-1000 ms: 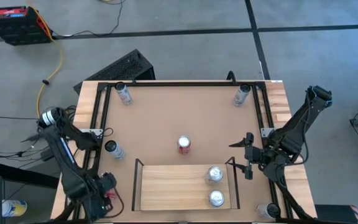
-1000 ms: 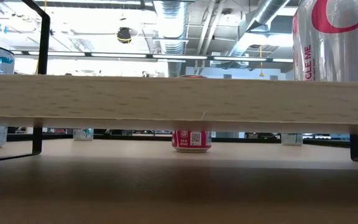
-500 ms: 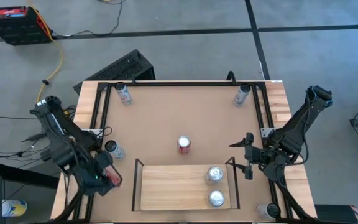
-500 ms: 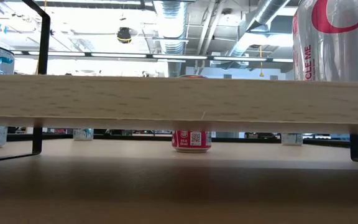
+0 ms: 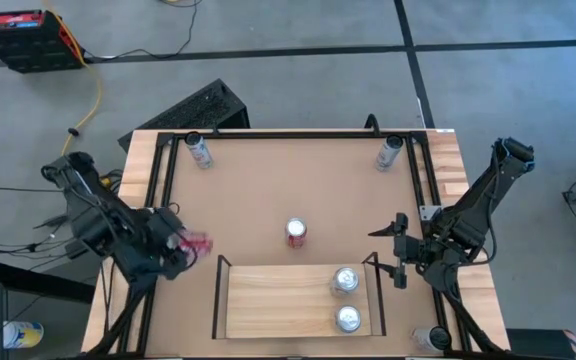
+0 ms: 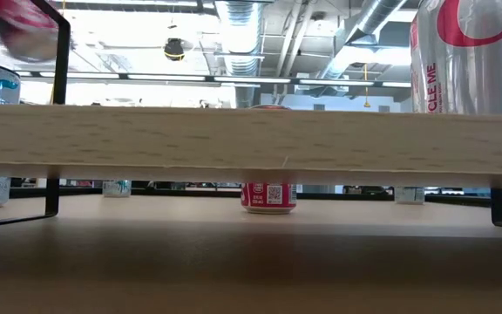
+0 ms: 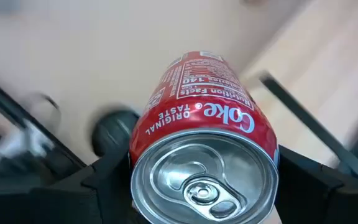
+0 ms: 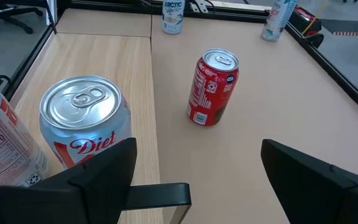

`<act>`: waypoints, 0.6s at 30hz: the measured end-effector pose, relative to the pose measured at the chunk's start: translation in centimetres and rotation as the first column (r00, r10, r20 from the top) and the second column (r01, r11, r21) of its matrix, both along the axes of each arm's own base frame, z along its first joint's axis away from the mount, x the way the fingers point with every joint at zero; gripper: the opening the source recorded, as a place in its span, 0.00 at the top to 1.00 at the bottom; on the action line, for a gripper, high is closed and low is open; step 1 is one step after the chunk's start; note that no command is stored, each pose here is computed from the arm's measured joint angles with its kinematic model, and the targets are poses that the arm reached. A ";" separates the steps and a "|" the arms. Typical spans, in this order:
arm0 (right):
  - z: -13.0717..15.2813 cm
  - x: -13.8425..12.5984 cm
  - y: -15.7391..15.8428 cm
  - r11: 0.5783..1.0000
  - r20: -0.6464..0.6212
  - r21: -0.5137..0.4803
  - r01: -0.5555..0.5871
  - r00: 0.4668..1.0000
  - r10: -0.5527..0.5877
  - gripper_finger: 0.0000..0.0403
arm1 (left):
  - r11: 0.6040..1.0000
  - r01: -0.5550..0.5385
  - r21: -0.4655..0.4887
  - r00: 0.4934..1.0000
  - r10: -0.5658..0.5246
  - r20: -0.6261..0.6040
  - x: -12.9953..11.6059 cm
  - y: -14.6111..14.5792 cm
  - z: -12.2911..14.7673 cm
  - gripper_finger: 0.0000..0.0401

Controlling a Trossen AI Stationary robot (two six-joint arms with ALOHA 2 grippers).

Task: Place canned beverage on shelf
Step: Put the bottom red soda can on the shelf

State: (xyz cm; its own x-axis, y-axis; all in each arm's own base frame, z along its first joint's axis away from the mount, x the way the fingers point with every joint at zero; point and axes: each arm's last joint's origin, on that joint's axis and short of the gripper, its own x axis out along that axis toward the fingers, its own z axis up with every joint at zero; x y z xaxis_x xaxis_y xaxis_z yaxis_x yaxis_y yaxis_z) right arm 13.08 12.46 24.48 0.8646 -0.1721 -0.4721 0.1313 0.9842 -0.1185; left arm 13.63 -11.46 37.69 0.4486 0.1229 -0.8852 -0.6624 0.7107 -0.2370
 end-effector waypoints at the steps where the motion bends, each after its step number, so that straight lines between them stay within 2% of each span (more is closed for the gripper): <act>1: 0.0 0.0 -0.1 1.000 0.001 0.001 0.003 1.000 -0.003 0.08 | 0.999 -0.001 0.033 1.000 0.001 0.020 0.3 0.3 0.1 0.31; 7: 0.0 0.2 -0.3 1.000 -0.001 0.006 0.017 1.000 -0.017 0.08 | 0.987 0.027 0.161 0.993 -0.045 0.108 2.8 2.7 1.4 0.31; 11: 0.1 0.4 -0.4 1.000 0.004 0.013 0.027 1.000 -0.028 0.08 | 0.977 0.072 0.199 0.962 -0.121 0.246 6.0 4.3 2.5 0.31; 13: 0.1 0.5 -0.4 0.999 0.010 0.019 0.031 0.999 -0.031 0.08 | 0.967 0.142 0.211 0.925 -0.206 0.320 8.2 4.6 2.9 0.31; 15: 0.1 0.5 -0.4 0.999 0.011 0.021 0.031 0.999 -0.031 0.08 | 0.948 0.227 0.224 0.867 -0.302 0.397 10.6 4.3 3.1 0.31; 18: 0.1 0.5 -0.4 0.999 0.011 0.021 0.031 0.999 -0.031 0.08 | 0.906 0.348 0.241 0.795 -0.422 0.437 13.7 3.5 2.3 0.31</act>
